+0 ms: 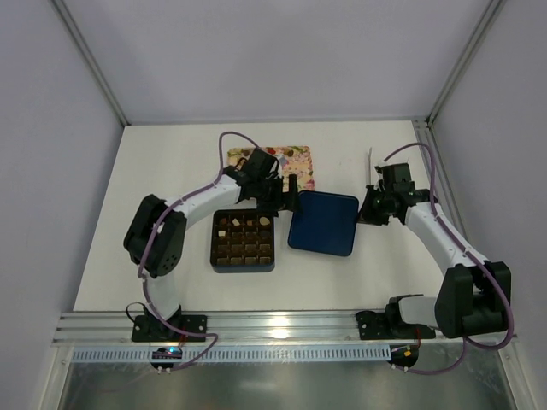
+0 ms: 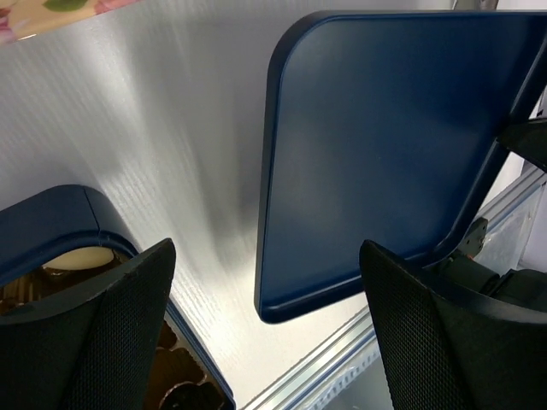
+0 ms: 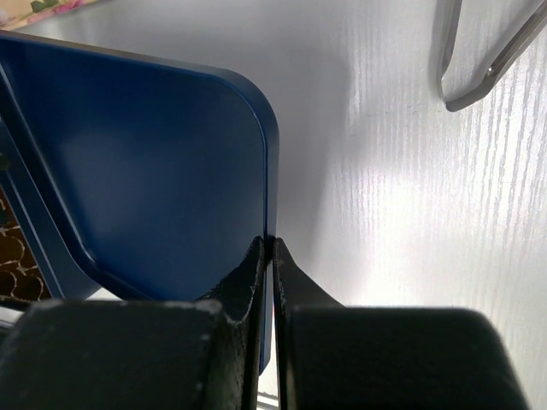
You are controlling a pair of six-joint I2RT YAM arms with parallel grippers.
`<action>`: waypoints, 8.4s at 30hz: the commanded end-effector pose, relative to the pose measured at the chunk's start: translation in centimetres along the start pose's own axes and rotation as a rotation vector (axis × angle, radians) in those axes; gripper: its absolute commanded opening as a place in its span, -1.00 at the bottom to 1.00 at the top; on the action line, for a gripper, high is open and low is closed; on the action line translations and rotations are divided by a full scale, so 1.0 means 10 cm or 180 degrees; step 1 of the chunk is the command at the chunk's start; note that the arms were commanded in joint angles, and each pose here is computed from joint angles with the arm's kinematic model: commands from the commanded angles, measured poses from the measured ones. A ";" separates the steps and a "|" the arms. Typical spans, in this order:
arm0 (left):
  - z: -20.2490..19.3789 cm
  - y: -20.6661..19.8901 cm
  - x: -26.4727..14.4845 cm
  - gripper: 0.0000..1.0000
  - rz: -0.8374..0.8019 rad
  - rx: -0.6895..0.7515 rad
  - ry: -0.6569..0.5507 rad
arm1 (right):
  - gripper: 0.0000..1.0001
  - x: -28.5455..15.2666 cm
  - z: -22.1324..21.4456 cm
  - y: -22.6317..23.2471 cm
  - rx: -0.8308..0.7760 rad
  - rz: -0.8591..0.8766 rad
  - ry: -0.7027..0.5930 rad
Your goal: Pack the chocolate
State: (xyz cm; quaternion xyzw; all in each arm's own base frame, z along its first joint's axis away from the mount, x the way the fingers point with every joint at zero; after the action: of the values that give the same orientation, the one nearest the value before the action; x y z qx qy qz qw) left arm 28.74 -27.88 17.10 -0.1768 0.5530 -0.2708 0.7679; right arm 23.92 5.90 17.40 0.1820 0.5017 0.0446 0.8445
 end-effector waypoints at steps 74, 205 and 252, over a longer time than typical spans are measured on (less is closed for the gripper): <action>0.12 -0.13 -0.45 -0.99 -0.1355 -0.1651 0.0663 | 0.00 -0.50 -1.21 1.72 -0.4475 -0.0984 -0.1692; -0.56 1.27 -1.56 0.81 0.0954 -0.1044 -0.0940 | -0.92 0.78 -0.73 1.99 0.0463 0.3915 0.0833; -0.62 1.27 -1.06 0.87 0.0306 -0.1188 -0.0536 | -0.48 0.98 -0.76 1.42 0.0758 0.3656 0.0684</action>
State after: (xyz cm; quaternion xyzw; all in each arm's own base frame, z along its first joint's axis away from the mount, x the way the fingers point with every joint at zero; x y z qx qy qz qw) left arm 22.62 -10.51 15.59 -0.3015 0.5478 -0.0938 0.7747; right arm 23.53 23.94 10.53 0.5253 0.4507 0.4228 0.5849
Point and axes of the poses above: each gripper's point midway between its finger pads, its own x axis out along the fingers, its own y axis along the line the jaws close on, z = x × y, the point moved 9 cm from there along -x, back along the fingers, and after that the axes turned 1 degree about -x, right-handed, at the moved point
